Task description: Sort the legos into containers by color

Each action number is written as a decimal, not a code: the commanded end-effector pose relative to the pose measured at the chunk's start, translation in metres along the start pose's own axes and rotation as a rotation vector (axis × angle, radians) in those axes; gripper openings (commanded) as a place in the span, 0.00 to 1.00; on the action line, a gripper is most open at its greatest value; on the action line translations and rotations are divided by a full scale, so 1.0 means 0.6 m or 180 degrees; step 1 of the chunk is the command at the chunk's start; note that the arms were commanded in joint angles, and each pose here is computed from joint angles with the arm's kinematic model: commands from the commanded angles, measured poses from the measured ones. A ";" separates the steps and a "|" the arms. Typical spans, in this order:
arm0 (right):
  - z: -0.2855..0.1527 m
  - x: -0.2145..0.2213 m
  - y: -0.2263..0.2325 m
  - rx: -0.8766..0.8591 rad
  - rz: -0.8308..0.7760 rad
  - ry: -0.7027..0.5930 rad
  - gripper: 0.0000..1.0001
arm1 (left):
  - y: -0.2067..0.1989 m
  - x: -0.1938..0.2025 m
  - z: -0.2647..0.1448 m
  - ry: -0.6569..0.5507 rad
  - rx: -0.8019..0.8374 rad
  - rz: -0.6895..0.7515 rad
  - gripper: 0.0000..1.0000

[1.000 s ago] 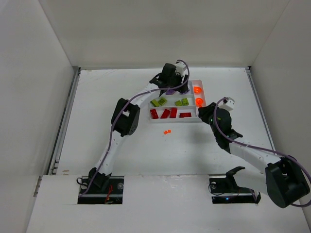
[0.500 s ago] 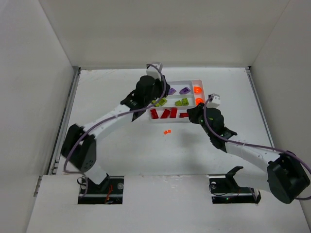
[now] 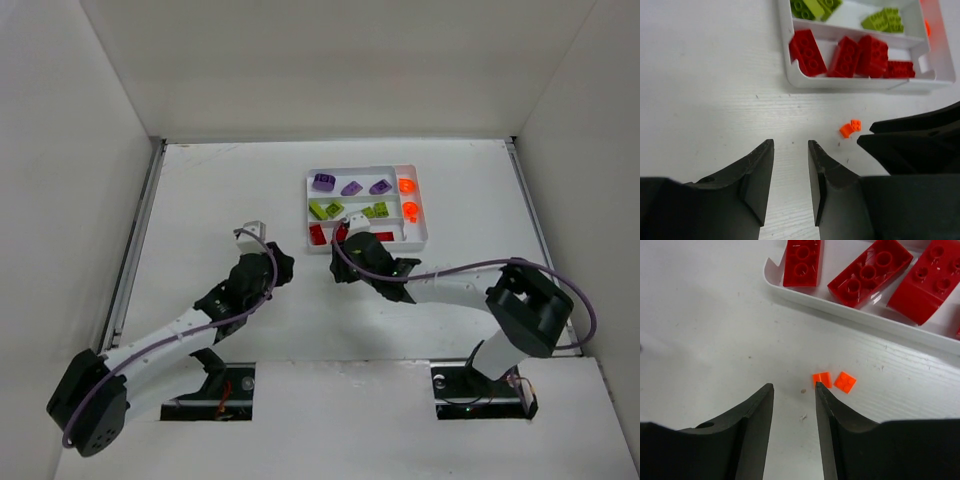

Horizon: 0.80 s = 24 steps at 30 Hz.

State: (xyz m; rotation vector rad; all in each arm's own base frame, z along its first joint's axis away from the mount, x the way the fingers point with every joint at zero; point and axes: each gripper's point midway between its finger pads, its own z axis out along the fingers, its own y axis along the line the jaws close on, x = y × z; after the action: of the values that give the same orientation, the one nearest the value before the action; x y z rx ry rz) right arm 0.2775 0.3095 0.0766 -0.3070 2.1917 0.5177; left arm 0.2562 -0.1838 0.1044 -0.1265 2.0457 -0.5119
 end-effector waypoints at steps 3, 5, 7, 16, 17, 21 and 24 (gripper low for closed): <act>0.020 -0.034 -0.001 0.0182 -0.0296 -0.0047 0.46 | 0.022 -0.061 -0.013 -0.0589 0.0087 -0.0364 0.33; 0.031 -0.021 -0.003 0.0204 -0.0379 0.0058 0.47 | 0.034 -0.060 -0.013 -0.0661 0.0102 -0.0401 0.33; 0.042 -0.008 -0.011 0.0285 -0.0461 0.0166 0.47 | 0.039 -0.060 -0.013 -0.0688 0.0117 -0.0453 0.33; 0.059 0.010 -0.018 0.0354 -0.0507 0.0270 0.44 | 0.042 -0.055 -0.010 -0.0717 0.0151 -0.0514 0.35; 0.058 0.013 -0.019 0.0358 -0.0505 0.0278 0.44 | 0.043 -0.055 -0.010 -0.0725 0.0146 -0.0518 0.35; 0.062 0.030 -0.026 0.0375 -0.0512 0.0337 0.43 | 0.038 -0.054 -0.010 -0.0708 0.0197 -0.0541 0.35; 0.065 0.036 -0.025 0.0364 -0.0521 0.0368 0.41 | 0.040 -0.055 -0.008 -0.0730 0.0196 -0.0551 0.35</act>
State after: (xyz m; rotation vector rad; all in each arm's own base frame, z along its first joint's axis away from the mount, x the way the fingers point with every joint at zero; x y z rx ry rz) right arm 0.2920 0.3080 0.0327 -0.4590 2.2923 0.2923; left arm 0.2683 -0.1491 0.1153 -0.2986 1.8481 -0.5996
